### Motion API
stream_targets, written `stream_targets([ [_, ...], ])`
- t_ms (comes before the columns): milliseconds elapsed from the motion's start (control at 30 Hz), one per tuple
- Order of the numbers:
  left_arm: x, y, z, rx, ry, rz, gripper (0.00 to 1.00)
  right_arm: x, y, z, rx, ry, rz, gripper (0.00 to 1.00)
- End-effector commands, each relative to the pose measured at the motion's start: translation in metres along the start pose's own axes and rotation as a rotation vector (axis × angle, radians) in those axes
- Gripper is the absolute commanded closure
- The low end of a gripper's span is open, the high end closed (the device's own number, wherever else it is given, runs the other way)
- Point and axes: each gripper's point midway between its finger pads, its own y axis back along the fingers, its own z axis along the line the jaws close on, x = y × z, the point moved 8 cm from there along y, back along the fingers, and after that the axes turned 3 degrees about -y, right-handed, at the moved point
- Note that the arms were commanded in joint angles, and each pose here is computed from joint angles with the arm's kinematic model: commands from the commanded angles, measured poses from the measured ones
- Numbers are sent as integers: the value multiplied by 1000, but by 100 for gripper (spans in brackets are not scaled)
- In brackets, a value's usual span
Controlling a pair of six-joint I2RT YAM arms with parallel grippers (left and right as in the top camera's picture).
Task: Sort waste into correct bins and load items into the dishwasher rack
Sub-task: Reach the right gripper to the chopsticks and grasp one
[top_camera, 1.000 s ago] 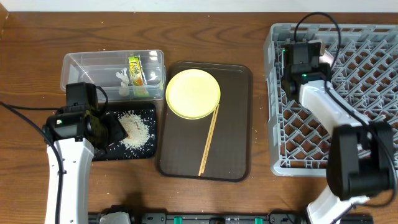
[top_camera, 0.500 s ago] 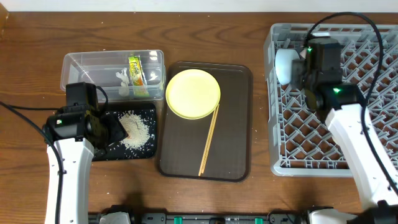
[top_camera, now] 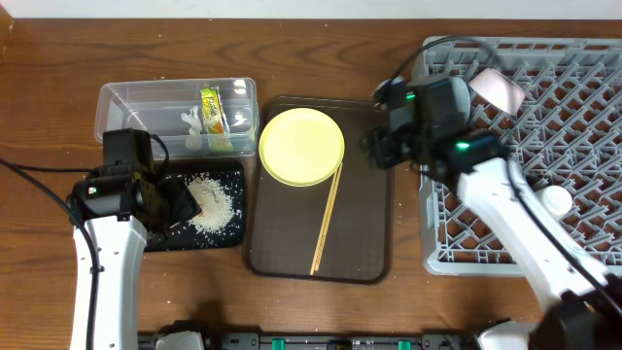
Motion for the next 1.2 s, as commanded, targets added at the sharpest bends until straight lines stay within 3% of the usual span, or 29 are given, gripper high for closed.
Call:
stream_targets([
  [0, 1, 1, 2, -3, 13, -7, 27, 18, -25, 13, -11, -117, 111, 48],
  [200, 1, 1, 2, -4, 13, -7, 27, 58, -53, 31, 68, -238, 312, 49],
  [367, 1, 1, 2, -3, 13, -7, 27, 82, -70, 45, 164, -219, 389, 49],
  [567, 1, 1, 2, -4, 13, -7, 27, 103, -86, 56, 293, -217, 410, 50],
  [1167, 1, 1, 2, -3, 13, -7, 27, 124, -107, 52, 363, -250, 474, 50],
])
